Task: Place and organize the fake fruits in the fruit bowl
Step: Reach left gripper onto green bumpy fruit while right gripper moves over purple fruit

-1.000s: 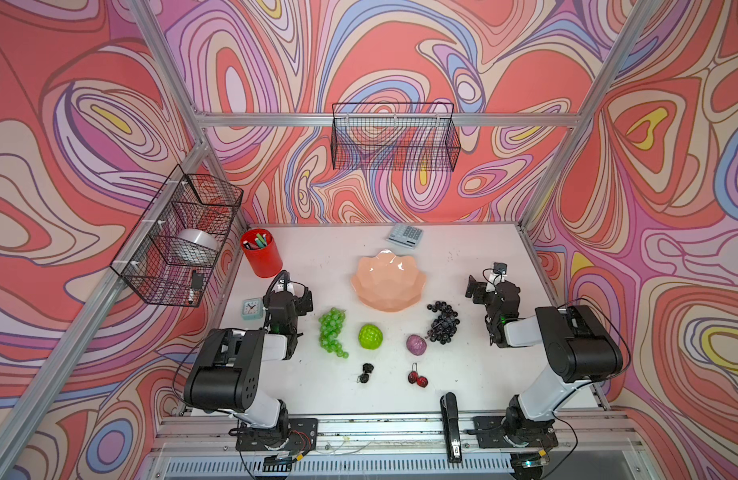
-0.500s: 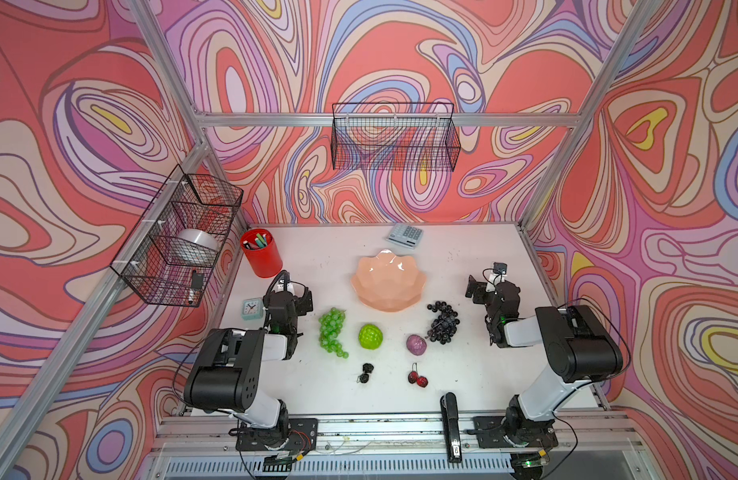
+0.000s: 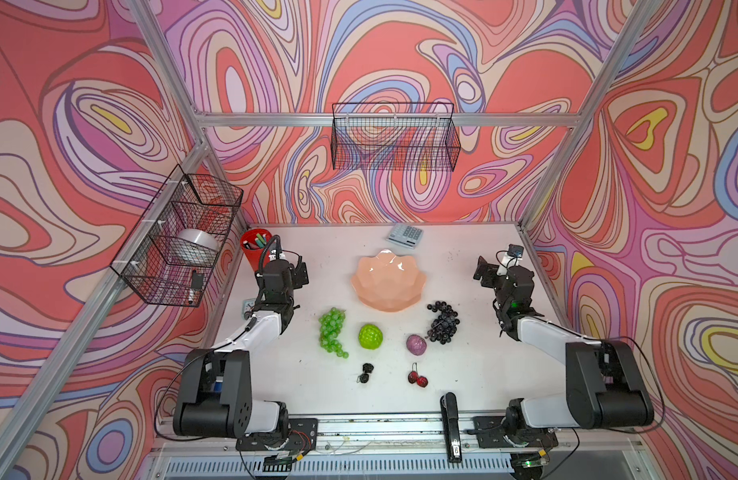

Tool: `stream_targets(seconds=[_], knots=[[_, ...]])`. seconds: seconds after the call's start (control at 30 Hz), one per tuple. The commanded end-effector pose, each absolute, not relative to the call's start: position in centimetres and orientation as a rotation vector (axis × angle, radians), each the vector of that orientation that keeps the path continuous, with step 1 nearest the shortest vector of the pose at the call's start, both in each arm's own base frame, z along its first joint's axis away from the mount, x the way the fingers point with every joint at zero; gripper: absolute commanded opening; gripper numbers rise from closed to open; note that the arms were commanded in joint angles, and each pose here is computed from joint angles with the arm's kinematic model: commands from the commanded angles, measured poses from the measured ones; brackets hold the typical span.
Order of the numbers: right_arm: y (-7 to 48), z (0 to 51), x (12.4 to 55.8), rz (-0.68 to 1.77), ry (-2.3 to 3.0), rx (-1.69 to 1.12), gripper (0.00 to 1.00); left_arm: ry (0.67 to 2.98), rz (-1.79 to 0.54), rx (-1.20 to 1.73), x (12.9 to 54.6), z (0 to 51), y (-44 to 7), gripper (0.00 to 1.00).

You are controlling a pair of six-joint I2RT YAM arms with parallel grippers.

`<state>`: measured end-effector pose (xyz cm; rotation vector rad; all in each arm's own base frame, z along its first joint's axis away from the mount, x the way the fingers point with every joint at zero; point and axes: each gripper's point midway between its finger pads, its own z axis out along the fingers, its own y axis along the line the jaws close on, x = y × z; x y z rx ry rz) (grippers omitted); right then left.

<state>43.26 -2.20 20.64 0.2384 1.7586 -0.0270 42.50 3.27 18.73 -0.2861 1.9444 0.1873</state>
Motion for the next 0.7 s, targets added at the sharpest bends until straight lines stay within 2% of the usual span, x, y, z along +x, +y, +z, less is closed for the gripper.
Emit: stream_targets(seconds=[0.0,0.17,0.43,0.63,0.67], knots=[[-1.4,20.9,42.5,0.062,1.904,0.298,0.92,2.182,0.206,-0.446,39.2,16.5,3.6,1.0],[1.8,21.9,41.5,0.156,2.052,0.25,0.85,2.345,0.116,-0.429,36.9,17.4,0.4,0.97],[10.1,20.6,35.3,0.256,2.294,0.05,0.75,2.535,-0.095,-0.243,31.3,17.4,-7.2,0.9],[11.4,18.5,31.0,0.246,2.42,0.012,0.7,2.621,-0.176,-0.172,27.6,15.3,-9.7,0.87],[11.5,18.4,30.8,0.247,2.427,0.012,0.69,2.632,-0.194,-0.161,27.3,15.0,-10.0,0.84]])
